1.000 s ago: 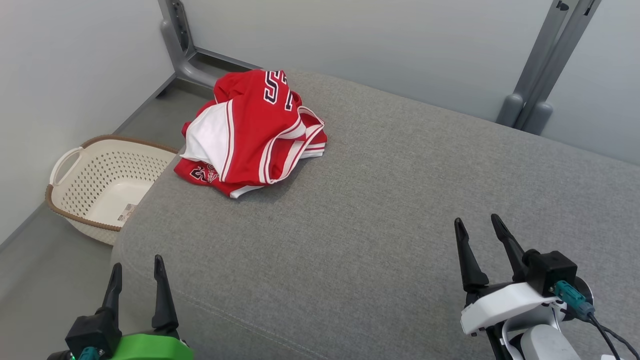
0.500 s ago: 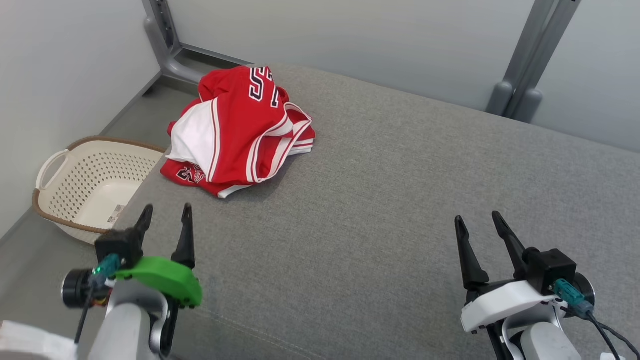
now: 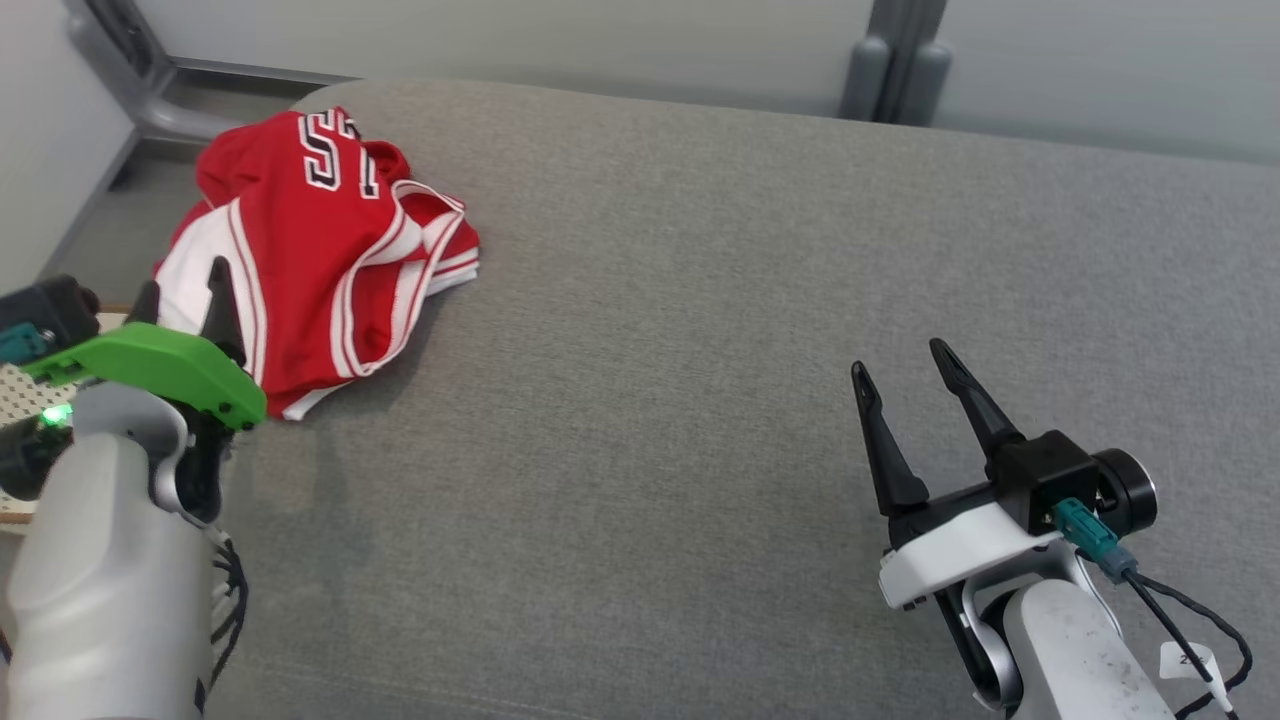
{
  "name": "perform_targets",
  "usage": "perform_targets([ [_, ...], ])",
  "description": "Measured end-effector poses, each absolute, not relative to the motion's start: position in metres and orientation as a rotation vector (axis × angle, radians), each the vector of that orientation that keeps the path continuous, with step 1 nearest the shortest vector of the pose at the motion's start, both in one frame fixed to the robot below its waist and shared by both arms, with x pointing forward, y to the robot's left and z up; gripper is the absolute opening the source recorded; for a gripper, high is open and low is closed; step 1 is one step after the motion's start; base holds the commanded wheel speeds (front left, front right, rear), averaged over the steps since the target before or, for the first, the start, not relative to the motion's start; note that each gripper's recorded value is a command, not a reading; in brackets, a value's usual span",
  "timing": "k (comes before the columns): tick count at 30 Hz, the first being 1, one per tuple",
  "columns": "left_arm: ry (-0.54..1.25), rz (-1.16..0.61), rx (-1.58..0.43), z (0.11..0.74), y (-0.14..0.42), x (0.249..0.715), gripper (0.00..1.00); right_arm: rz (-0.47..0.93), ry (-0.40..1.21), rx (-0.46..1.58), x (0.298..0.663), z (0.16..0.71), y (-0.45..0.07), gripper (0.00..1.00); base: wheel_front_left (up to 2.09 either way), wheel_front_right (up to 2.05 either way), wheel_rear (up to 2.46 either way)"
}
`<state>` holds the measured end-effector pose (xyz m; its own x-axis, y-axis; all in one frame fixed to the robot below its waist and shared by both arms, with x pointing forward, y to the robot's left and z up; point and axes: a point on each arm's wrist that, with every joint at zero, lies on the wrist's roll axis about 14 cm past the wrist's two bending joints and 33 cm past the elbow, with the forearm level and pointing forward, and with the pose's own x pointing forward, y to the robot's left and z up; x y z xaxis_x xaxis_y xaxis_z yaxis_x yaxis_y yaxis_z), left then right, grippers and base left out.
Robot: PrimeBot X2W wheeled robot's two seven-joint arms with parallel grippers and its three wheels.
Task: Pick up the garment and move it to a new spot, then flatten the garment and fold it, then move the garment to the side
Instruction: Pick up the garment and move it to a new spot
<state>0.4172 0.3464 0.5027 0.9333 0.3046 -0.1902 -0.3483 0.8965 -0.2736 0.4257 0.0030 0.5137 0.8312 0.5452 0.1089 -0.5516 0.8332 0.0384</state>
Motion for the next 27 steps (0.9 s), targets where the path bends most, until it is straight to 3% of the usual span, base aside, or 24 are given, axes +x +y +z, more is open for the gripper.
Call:
perform_targets([
  [10,0.419,0.358,-0.325,0.438,0.341,0.465,1.00,0.459,-0.023,0.030,0.437,0.489,-0.044,1.00,0.00,0.00,0.00],
  [16,0.606,0.449,-0.302,0.388,0.345,0.467,1.00,0.410,0.035,0.020,0.440,0.468,-0.062,1.00,0.00,0.00,0.00],
  [17,0.623,0.451,-0.299,0.384,0.344,0.468,0.36,0.405,0.041,0.020,0.441,0.466,-0.064,1.00,0.00,0.00,0.00],
  [18,0.629,0.451,-0.291,0.380,0.343,0.471,0.00,0.399,0.049,0.021,0.441,0.462,-0.066,1.00,0.00,0.00,0.00],
  [27,0.523,0.423,-0.241,0.412,0.360,0.496,0.00,0.393,0.066,0.050,0.440,0.454,-0.068,1.00,0.00,0.00,0.00],
])
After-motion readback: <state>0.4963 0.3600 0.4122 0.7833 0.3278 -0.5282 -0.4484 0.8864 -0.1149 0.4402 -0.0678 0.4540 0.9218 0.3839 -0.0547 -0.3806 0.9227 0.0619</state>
